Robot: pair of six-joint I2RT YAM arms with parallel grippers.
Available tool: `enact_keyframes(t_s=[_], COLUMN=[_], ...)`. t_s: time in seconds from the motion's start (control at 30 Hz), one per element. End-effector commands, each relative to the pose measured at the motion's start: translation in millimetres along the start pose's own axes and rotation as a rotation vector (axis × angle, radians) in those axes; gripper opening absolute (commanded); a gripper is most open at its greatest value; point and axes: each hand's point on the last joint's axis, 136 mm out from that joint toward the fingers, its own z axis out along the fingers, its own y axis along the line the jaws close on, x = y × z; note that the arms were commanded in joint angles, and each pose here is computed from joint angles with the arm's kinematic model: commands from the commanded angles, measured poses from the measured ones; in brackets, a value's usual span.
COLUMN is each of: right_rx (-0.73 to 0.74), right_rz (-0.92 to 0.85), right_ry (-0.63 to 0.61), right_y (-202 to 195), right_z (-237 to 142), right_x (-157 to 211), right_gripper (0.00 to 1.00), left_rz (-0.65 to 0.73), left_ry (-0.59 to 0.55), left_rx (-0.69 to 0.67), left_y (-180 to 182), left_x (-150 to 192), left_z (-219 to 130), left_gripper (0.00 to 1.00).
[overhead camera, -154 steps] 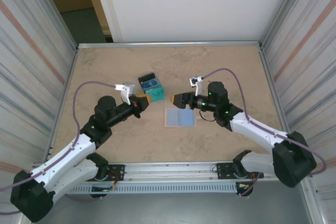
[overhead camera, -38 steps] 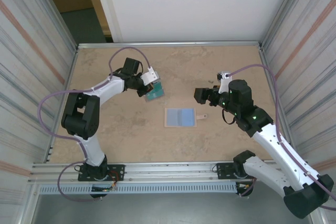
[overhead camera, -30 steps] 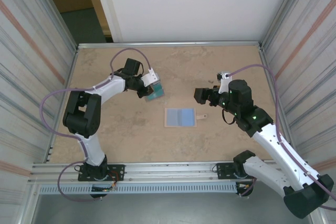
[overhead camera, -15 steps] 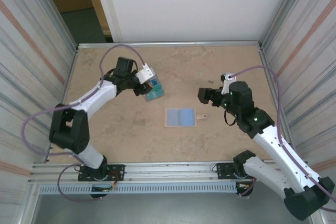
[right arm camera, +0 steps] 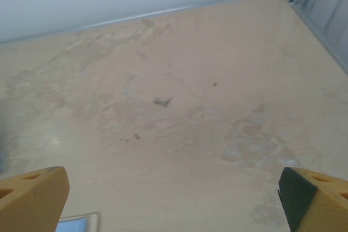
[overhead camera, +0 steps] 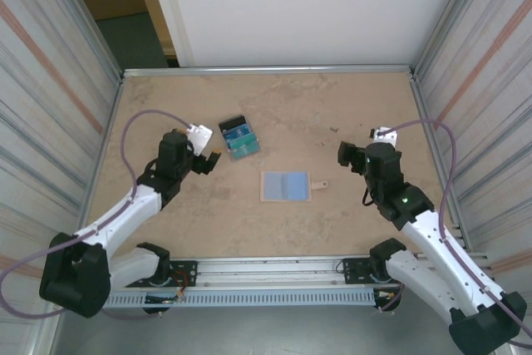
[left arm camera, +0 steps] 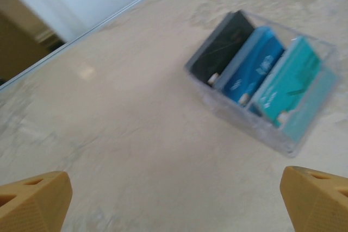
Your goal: Take the credit cards out of the card holder
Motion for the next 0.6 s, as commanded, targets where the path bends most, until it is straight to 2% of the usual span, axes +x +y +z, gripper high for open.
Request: enact_keyframes(t_s=[0.0,0.17,0.57], right_rx=[0.089,0.103,0.133], right_rz=[-0.025,-0.067,-0.013], right_ry=[-0.087,-0.142,-0.215], right_y=[-19,-28,-56], right_z=[0,5,7], right_x=[-6,5,22], right_gripper=[0.99,0.99,0.99], left_rz=[-0.159,-0.222,-0.237], left_ry=[-0.087,-0.104,-0.164], left_rx=[-0.218,-0.293,-0.290], left_y=[42,52,55], left_x=[-5,16,45], left_z=[-14,-19,6], left_gripper=[0.99,0.99,0.99])
